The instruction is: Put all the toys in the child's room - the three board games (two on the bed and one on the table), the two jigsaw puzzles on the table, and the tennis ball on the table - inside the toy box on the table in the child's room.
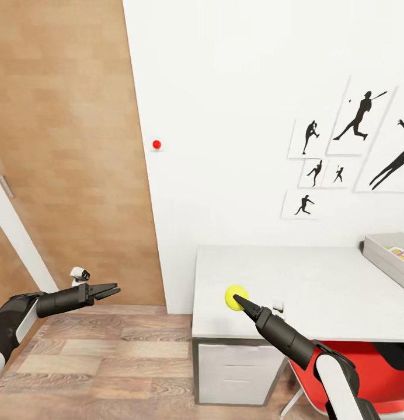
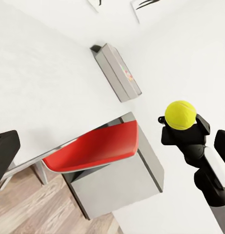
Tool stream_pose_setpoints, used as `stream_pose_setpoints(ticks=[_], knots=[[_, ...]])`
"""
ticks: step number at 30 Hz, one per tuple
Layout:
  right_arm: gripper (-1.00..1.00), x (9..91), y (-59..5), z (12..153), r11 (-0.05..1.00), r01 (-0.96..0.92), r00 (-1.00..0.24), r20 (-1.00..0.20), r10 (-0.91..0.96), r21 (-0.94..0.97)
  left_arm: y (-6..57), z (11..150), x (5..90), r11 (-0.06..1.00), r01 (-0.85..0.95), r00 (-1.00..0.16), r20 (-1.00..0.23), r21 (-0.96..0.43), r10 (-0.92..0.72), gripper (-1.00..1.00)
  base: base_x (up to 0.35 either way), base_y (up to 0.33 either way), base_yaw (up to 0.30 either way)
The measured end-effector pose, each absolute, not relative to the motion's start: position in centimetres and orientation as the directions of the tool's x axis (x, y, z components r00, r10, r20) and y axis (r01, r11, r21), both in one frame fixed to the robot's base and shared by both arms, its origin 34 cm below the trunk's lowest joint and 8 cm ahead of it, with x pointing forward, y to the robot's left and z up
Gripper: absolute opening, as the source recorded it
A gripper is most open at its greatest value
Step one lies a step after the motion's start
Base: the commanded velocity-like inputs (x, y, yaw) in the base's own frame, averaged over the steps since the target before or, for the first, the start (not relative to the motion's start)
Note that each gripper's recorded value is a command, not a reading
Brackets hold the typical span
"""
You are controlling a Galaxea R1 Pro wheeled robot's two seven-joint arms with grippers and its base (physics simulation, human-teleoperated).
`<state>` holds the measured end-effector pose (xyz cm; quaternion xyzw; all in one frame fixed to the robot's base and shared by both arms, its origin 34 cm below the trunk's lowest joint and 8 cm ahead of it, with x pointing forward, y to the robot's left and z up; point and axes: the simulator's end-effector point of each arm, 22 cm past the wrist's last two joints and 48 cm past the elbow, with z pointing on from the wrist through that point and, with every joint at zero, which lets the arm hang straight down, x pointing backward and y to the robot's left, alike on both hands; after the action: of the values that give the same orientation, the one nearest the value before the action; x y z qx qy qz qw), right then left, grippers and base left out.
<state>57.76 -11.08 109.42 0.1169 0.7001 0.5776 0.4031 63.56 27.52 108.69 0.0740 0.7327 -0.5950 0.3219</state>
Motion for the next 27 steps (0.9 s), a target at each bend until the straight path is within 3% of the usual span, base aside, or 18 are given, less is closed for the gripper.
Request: stream_pose_setpoints(ticks=[10, 27], knots=[[-1.00, 57.8, -11.0, 109.5, 0.303, -0.303, -0.648, -0.428, 0.630, 0.904, 27.6, 108.8, 63.6, 0.281, 0.492, -0.781, -0.560, -0.824, -0.276, 1.00, 0.000, -0.003, -0.026], [-1.00, 57.7, -11.1, 109.5, 0.300, -0.306, -0.648, -0.428, 0.629, 0.904, 30.4, 109.9, 63.1, 0.289, 0.482, -0.780, -0.556, -0.827, -0.287, 1.00, 0.000, -0.057, -0.265]])
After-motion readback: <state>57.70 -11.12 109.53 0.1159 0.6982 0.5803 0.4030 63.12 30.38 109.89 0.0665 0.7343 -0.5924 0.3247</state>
